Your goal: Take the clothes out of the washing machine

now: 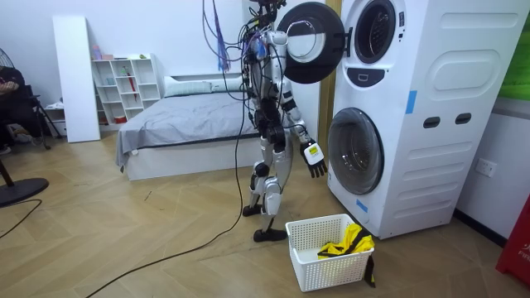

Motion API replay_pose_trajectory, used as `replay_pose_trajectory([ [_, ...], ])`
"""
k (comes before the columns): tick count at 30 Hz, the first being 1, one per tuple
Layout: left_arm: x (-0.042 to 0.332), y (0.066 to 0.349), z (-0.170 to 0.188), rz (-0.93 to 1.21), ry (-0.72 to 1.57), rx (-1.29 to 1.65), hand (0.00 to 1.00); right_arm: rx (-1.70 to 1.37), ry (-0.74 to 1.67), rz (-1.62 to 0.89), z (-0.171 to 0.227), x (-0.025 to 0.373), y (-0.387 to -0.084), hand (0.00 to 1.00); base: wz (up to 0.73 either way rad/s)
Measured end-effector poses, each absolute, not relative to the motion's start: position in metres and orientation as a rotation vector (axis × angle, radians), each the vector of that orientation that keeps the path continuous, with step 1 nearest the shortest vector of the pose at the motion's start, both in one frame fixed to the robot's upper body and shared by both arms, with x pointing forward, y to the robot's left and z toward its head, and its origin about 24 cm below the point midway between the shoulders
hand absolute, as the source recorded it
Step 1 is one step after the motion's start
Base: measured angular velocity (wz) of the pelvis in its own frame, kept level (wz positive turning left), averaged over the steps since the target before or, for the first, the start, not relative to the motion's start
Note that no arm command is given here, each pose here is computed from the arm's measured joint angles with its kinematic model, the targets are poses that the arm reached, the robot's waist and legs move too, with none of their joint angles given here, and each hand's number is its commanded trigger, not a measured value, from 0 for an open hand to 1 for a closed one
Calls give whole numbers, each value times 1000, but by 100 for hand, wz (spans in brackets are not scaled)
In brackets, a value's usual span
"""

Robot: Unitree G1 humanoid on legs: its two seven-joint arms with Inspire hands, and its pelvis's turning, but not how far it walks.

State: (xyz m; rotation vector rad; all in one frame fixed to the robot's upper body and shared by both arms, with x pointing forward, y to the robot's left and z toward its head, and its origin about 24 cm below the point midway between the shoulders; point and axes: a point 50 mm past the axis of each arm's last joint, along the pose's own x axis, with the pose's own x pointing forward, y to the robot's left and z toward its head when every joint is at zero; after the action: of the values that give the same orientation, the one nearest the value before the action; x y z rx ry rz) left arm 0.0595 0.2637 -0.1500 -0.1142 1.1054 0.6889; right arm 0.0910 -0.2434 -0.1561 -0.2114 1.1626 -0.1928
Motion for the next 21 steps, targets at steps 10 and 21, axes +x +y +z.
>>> replay_pose_trajectory([
  [10,183,306,-63,814,536,-66,0,-264,1122,-163,-152,92,-251,0,2],
  [21,223,315,21,861,210,127,0,-250,1178,-117,-157,74,-247,0,2],
])
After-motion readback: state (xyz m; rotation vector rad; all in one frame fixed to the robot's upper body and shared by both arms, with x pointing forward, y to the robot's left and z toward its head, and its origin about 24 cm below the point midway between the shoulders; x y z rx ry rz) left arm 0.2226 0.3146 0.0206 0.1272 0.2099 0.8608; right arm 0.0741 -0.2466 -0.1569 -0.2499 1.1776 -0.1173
